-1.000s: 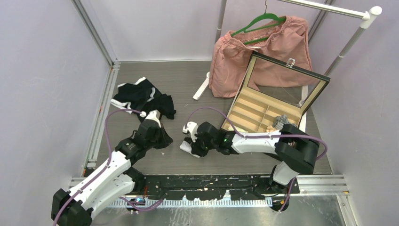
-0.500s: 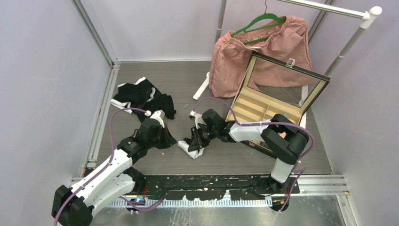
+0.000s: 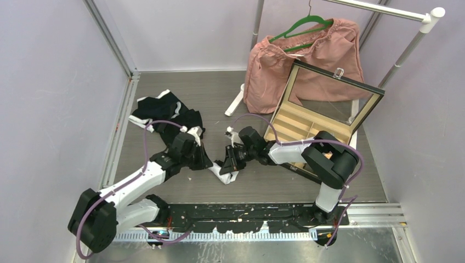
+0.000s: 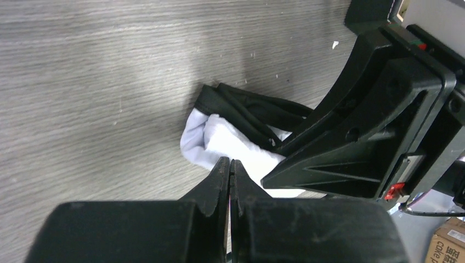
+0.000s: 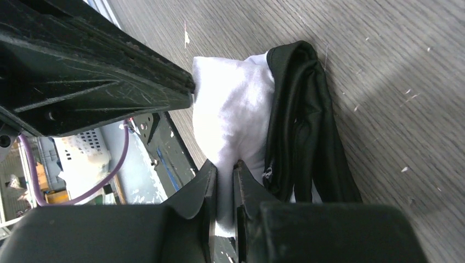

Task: Roll the underwear
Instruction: Roll the underwear to the center of the board.

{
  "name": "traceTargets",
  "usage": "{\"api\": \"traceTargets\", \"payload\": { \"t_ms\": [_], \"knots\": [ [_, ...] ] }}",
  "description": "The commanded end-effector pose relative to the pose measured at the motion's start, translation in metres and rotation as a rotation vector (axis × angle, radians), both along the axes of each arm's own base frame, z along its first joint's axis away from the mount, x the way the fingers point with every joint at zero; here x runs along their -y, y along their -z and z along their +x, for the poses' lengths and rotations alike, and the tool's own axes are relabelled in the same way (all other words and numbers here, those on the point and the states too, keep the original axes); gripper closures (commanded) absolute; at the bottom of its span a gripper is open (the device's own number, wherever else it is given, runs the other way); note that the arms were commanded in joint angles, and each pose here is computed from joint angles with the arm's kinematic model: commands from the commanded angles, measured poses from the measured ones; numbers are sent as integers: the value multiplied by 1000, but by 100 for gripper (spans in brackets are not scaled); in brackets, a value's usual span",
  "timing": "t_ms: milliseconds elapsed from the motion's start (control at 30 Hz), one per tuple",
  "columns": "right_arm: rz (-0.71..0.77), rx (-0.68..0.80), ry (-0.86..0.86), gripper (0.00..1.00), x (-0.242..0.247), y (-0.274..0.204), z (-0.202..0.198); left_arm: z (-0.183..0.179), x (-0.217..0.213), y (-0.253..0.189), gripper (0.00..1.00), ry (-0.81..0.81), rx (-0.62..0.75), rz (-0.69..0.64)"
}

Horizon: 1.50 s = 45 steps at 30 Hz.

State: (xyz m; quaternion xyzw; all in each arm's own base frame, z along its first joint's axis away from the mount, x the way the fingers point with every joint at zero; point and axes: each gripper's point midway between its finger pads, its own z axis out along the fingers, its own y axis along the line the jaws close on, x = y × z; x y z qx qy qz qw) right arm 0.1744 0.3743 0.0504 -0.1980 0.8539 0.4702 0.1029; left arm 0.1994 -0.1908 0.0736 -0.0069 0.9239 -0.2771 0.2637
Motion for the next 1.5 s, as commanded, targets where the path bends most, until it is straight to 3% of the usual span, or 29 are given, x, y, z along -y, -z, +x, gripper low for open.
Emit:
{"api": "traceTargets", "payload": {
  "t_ms": [0, 200, 467, 1067, 1467],
  "knots": [
    [-69, -17, 67, 97, 12, 20, 7, 24, 23, -25, 99, 43, 91, -80],
    [-91, -6, 85, 91, 17, 21, 10, 30, 32, -16, 99, 58, 80, -85],
    [-152, 34, 117, 74, 29, 23, 15, 30, 34, -2, 99, 59, 59, -73],
    [-303, 84, 162, 80, 54, 34, 24, 32, 36, -54, 99, 62, 155, -126],
    [-378, 115, 190, 79, 66, 38, 30, 9, 63, -25, 99, 177, 119, -122]
  ]
}}
